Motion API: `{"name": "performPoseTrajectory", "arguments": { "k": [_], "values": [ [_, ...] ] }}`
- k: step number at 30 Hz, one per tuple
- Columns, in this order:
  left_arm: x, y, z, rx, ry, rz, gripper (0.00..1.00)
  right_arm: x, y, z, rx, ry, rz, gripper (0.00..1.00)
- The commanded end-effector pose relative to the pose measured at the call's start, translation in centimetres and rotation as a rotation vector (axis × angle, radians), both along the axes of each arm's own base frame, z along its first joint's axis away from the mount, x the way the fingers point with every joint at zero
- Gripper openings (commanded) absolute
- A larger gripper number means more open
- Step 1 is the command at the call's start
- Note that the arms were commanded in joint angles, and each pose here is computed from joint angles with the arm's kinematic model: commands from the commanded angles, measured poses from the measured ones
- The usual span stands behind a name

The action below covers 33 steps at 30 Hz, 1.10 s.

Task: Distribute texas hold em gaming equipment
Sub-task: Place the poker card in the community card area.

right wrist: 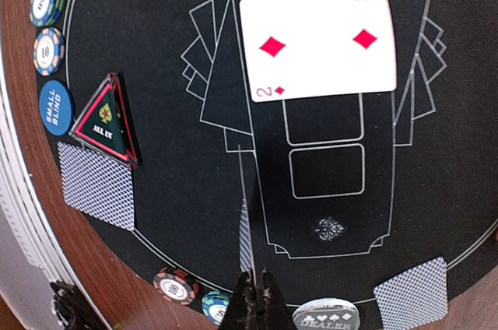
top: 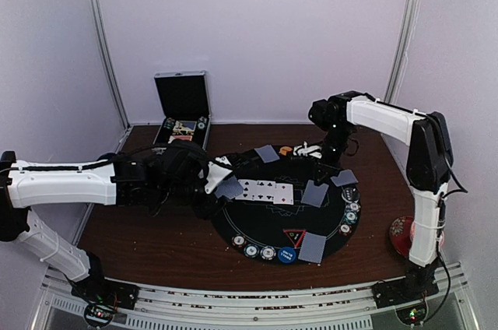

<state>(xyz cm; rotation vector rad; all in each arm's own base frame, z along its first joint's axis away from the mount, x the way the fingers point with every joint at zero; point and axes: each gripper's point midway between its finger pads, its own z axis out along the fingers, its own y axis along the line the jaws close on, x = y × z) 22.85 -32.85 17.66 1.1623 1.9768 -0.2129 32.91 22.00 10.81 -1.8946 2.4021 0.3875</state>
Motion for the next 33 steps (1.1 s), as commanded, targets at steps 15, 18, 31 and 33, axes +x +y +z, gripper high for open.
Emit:
{"name": "performPoseTrajectory", "arguments": {
  "k": [15,18,31,33],
  "values": [
    [0.3,-0.8,0.9,-0.037,-0.026,-0.006,0.64,2.8,1.6,-3.2,-0.183,-0.083,0.177,0.00],
    [0.4,-0.8,1.1,-0.039,-0.028,-0.004,0.64,4.0,1.5,-3.0,-0.200,-0.138,0.168,0.00],
    [0.3,-0.7,1.1,-0.040,-0.028,-0.005,0.64,6.2,2.5,-4.2,-0.183,-0.234,0.130,0.00],
    [0.3,-0.8,1.0,-0.038,-0.027,-0.006,0.64,6.2,2.6,-4.4,-0.181,-0.232,0.131,0.00]
  ]
}}
